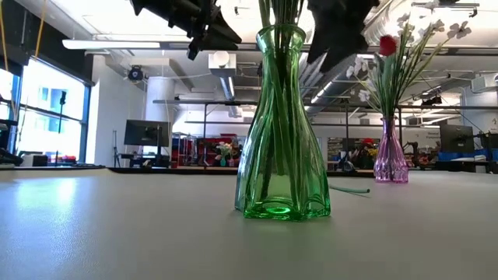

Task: Sort flowers into vase by color
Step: Put the red flower into the purple vase

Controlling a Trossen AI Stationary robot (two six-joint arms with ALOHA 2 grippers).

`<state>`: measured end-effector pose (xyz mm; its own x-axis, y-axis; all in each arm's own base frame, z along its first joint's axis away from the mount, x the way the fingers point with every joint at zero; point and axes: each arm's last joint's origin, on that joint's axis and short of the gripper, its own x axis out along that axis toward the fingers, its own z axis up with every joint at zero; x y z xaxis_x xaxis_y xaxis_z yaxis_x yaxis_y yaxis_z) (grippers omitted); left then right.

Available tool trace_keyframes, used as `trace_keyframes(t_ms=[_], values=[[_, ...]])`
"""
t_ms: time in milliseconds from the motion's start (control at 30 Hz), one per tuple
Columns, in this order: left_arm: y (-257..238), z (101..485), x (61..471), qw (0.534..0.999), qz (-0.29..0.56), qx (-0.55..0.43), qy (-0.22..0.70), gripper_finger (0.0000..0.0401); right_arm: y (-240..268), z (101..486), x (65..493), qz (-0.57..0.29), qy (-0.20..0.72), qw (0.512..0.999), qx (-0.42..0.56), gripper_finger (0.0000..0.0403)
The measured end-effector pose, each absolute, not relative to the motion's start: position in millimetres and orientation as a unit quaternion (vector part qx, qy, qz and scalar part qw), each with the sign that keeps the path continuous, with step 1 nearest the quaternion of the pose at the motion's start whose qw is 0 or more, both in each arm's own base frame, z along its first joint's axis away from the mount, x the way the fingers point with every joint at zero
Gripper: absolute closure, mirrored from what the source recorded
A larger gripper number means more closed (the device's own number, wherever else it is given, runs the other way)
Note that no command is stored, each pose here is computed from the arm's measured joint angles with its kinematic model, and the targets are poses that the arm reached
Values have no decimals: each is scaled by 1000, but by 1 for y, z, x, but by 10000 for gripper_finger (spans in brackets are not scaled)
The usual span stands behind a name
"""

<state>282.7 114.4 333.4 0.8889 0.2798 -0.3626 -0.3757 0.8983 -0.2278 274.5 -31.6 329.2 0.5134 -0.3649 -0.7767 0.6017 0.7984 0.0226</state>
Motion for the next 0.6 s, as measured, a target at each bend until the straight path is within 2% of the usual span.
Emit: trace_keyframes(t_ms=[300, 467, 600], values=[[112, 331, 285, 957, 174, -167, 164, 311, -7, 365, 243, -263, 319, 887, 205, 155], [101, 331, 289, 957, 175, -164, 164, 311, 20, 365, 242, -232, 321, 899, 186, 155], [90, 331, 293, 956, 177, -161, 168, 311, 29, 351, 238, -265, 372, 872, 174, 155]])
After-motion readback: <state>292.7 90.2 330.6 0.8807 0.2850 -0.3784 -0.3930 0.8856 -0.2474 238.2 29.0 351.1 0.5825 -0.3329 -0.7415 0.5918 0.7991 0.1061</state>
